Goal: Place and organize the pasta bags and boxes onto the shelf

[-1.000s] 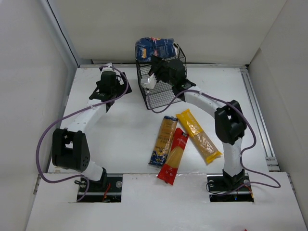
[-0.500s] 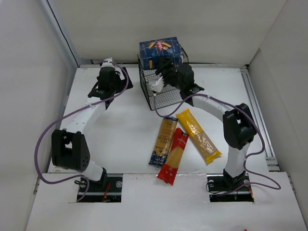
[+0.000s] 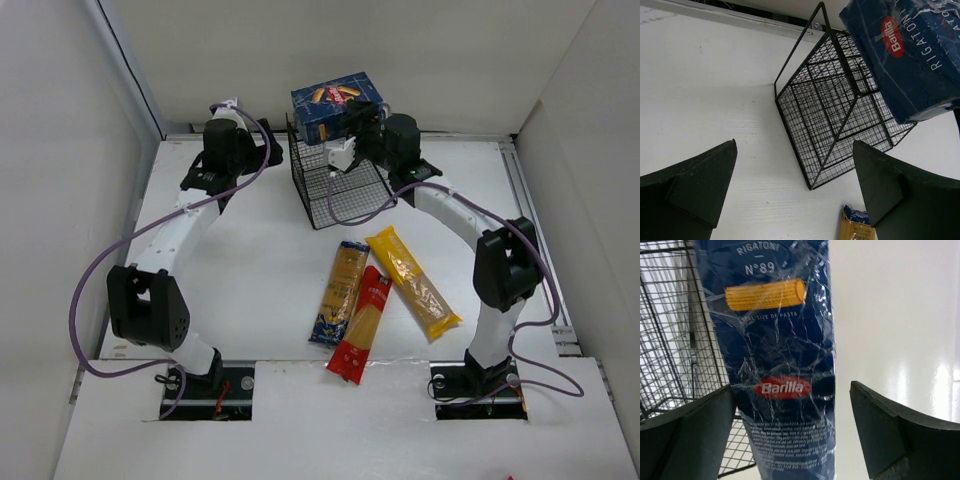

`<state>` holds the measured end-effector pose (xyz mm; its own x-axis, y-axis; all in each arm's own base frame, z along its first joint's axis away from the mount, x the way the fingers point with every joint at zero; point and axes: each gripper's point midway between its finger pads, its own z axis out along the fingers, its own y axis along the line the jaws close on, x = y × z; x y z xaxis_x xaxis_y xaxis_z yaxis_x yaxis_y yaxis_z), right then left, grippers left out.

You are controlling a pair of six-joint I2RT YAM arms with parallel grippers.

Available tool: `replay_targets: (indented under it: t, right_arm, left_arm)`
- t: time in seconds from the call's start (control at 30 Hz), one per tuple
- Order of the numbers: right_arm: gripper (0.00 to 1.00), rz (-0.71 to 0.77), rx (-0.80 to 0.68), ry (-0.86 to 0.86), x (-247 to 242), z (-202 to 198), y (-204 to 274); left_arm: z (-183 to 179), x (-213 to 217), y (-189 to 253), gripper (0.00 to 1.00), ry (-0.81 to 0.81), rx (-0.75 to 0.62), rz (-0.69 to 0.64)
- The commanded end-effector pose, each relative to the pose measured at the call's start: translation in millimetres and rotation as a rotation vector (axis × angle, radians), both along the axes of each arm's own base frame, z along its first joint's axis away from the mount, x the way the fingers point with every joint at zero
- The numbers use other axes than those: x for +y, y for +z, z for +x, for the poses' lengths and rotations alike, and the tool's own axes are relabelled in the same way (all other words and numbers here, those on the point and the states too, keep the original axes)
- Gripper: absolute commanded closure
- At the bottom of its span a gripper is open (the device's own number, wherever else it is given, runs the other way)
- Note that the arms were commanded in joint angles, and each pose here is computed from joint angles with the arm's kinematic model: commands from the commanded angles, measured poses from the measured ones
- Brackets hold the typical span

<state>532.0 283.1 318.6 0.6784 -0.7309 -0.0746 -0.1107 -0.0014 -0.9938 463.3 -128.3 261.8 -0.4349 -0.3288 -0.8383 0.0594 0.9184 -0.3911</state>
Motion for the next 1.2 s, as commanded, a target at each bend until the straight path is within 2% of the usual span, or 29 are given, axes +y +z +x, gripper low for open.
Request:
replay_targets:
  t: [0.0, 0.1, 0.13, 0.17, 0.23, 0.27, 0.43, 0.67, 0.8, 0.93, 1.03, 1.17]
  right_arm:
    - [0.04, 0.1, -0.03, 0.021, -12.8, 5.9, 47.9]
    - [0.07, 0.095, -0.016, 0.047, -13.6, 5.3, 49.8]
    - [0.11, 0.088, 0.0, 0.061, -10.3, 6.4, 48.1]
    - [0.21, 0.082, 0.018, 0.067, -12.2, 10.5, 42.4]
    - [0.26, 0.075, 0.043, 0.103, -9.4, 10.7, 35.0]
    - [0.32, 0.076, 0.043, 0.113, -6.8, 12.0, 34.8]
    - [0.29, 0.082, 0.055, 0.122, -11.3, 19.8, 32.2]
    - [0.26, 0.068, 0.097, 0.095, -14.5, 34.1, 4.4]
    - [0.19, 0.067, 0.097, 0.095, -14.6, 34.2, 4.3]
    - [0.19, 0.062, 0.118, 0.023, -21.3, 50.9, -12.4]
    - [0.19, 0.085, 0.115, 0.011, -21.6, 55.2, -5.0]
    - [0.1, 0.085, 0.116, 0.011, -22.4, 53.2, -4.6]
  left_arm:
    - [6.3, -12.7, 27.6, 0.0, -0.056, -0.072, 0.003]
    - [7.6, -18.5, 26.2, 0.0, -0.066, -0.069, 0.004]
    - [8.4, -18.7, 30.5, 0.0, -0.066, -0.078, 0.002]
    - [10.0, -19.1, 26.2, 0.0, -0.066, -0.069, 0.004]
    - [10.8, -19.3, 30.5, 0.0, -0.066, -0.078, 0.002]
    - [10.8, -19.3, 30.5, 0.0, -0.066, -0.078, 0.002]
    - [9.7, -19.1, 28.5, 0.0, -0.066, -0.069, 0.004]
    - [7.5, -23.1, 23.4, 0.0, -0.076, -0.058, 0.006]
    - [6.6, -22.9, 19.0, 0.0, -0.076, -0.049, 0.008]
    - [7.0, -23.0, 12.6, 0.0, -0.076, -0.032, 0.012]
    - [5.8, -23.1, 10.8, 0.0, -0.073, -0.02, 0.006]
    - [4.1, -21.0, 10.7, 0.0, -0.064, -0.021, 0.009]
